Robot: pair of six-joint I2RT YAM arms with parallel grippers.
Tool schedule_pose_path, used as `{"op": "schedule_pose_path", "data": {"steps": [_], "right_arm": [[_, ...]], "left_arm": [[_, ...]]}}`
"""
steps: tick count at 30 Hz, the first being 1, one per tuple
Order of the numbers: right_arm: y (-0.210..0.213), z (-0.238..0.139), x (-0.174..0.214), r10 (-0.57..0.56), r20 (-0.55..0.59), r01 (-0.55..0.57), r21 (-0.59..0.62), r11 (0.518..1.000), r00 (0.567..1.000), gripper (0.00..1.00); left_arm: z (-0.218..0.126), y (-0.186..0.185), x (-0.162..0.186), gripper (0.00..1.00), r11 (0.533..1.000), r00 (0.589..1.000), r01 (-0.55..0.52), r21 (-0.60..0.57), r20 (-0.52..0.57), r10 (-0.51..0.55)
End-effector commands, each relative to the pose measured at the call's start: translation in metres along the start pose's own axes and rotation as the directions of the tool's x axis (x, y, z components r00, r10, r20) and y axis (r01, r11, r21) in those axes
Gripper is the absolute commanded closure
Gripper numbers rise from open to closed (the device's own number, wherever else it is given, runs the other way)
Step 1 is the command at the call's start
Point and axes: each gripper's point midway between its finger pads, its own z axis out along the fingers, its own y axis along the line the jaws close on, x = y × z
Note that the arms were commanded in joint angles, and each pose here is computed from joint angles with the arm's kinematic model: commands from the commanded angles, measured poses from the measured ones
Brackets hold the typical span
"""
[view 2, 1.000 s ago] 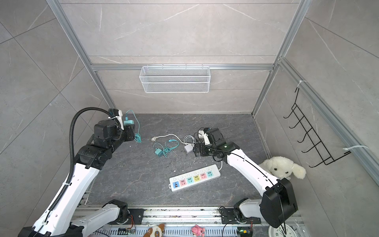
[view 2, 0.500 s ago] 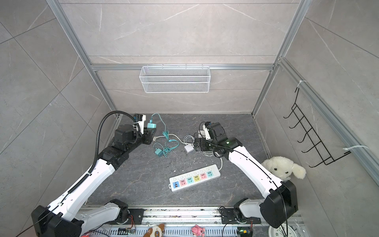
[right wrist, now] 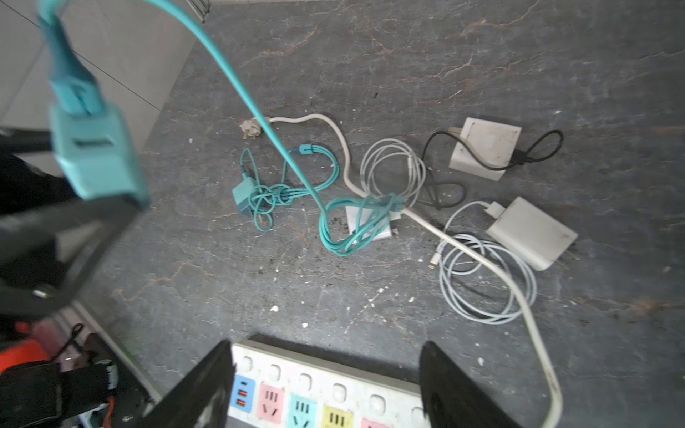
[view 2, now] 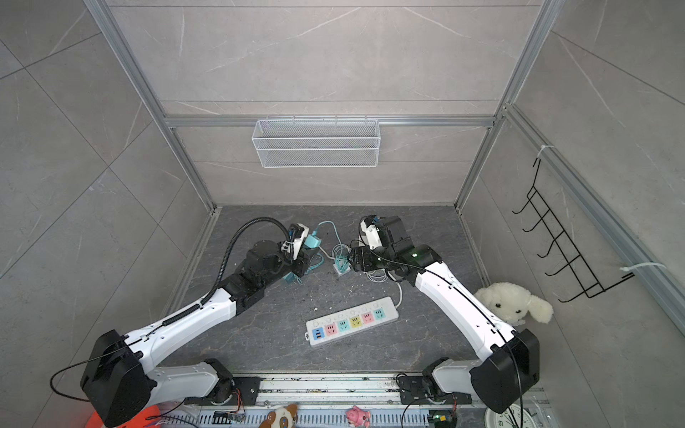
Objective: Insert the plug
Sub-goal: 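Carry the teal charger toward the right gripper while the right gripper reaches toward it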
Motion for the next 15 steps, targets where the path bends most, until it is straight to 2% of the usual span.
{"op": "schedule_pose_path", "data": {"steps": [1,7,15], "right_arm": [[0.031,-0.015,-0.018,-0.025,0.052,0.032,-0.139,0.990,0.998,0.32],[0.053,-0.018,-0.020,-0.013,0.038,0.022,-0.262,0.965,0.999,0.38],[0.063,-0.007,-0.022,0.001,0.001,0.000,-0.331,0.944,1.000,0.42]], "left_arm": [[0.004,-0.013,-0.032,0.69,0.998,0.985,-0.066,0.021,0.163,0.062],[0.017,-0.024,-0.018,0.72,0.997,0.979,-0.065,0.046,0.197,0.054],[0.020,-0.038,-0.014,0.72,0.993,0.971,-0.077,0.092,0.234,0.054]]}}
